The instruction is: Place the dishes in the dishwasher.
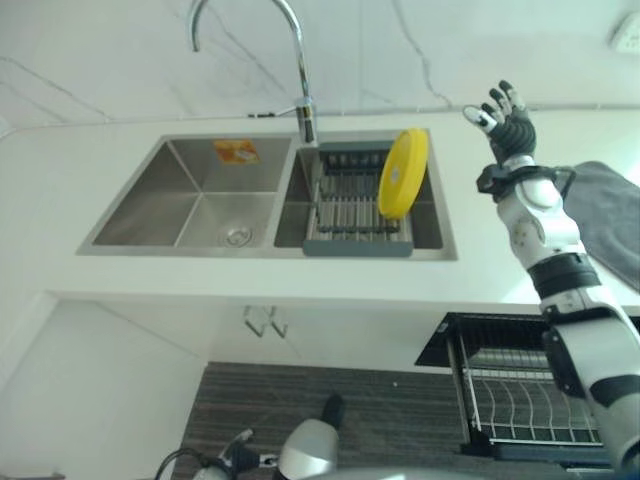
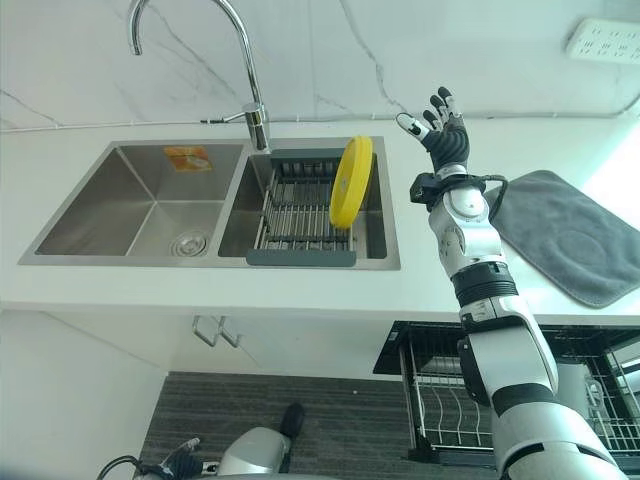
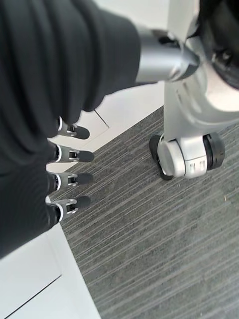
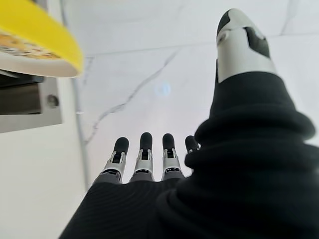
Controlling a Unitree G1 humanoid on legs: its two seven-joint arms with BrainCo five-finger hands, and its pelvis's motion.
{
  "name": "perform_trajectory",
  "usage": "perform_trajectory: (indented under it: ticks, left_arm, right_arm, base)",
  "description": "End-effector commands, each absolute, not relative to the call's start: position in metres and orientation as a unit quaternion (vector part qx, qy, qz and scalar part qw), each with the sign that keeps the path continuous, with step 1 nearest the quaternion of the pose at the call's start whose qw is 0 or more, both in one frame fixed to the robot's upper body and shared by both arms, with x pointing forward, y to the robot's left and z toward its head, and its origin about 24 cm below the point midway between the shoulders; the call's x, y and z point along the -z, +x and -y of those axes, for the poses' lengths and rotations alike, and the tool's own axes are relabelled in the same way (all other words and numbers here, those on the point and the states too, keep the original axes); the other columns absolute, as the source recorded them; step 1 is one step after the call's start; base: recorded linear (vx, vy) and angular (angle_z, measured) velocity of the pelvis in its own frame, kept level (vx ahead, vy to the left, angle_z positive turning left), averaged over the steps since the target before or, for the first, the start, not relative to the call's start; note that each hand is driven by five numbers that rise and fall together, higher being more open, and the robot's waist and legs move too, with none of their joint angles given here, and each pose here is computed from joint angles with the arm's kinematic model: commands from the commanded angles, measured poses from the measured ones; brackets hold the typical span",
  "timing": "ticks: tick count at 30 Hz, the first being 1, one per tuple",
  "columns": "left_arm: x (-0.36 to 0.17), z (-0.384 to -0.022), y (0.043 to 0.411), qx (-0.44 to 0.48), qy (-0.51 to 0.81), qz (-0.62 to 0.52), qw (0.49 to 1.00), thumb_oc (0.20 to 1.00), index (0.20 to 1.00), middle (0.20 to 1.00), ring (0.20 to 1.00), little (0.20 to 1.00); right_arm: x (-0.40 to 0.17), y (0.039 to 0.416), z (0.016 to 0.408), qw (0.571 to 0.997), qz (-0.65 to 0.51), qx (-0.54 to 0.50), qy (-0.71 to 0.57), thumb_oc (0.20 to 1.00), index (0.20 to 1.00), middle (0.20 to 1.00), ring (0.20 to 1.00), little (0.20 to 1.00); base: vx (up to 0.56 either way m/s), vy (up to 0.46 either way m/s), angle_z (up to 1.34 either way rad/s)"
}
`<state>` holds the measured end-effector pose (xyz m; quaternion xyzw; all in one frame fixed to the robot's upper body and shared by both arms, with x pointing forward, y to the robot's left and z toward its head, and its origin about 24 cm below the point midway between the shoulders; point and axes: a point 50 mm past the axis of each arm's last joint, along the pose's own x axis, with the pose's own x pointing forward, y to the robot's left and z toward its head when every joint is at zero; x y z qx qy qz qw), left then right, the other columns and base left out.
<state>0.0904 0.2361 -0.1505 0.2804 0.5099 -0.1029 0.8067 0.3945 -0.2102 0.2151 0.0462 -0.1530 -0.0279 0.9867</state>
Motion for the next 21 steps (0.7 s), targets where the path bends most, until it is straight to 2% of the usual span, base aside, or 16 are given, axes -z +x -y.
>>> perform_trajectory:
  ticks: [1, 8, 21]
  left_arm:
    - [0.149, -0.240, 0.093, 0.134, 0.313, -0.503, 0.794, 1.000, 1.000, 1.000, 1.000, 1.000]
    - [0.151, -0.238, 0.088, 0.131, 0.307, -0.504, 0.797, 1.000, 1.000, 1.000, 1.000, 1.000]
    - [0.157, -0.228, 0.078, 0.117, 0.294, -0.515, 0.797, 1.000, 1.000, 1.000, 1.000, 1.000]
  right_arm:
    - [-0.239, 0.387, 0.227, 0.978, 0.206, 0.027, 0.037, 1.000, 1.000, 1.000, 1.000, 1.000]
    - [-0.223, 0.388, 0.215, 0.981, 0.186, -0.002, 0.046, 1.000, 1.000, 1.000, 1.000, 1.000]
    - [-0.185, 0.378, 0.159, 0.983, 0.159, -0.071, 0.061, 1.000, 1.000, 1.000, 1.000, 1.000]
  base:
    - [0.00, 0.000, 0.00]
    - [0.00, 0.001, 0.00]
    - [0.00, -0.011, -0.02]
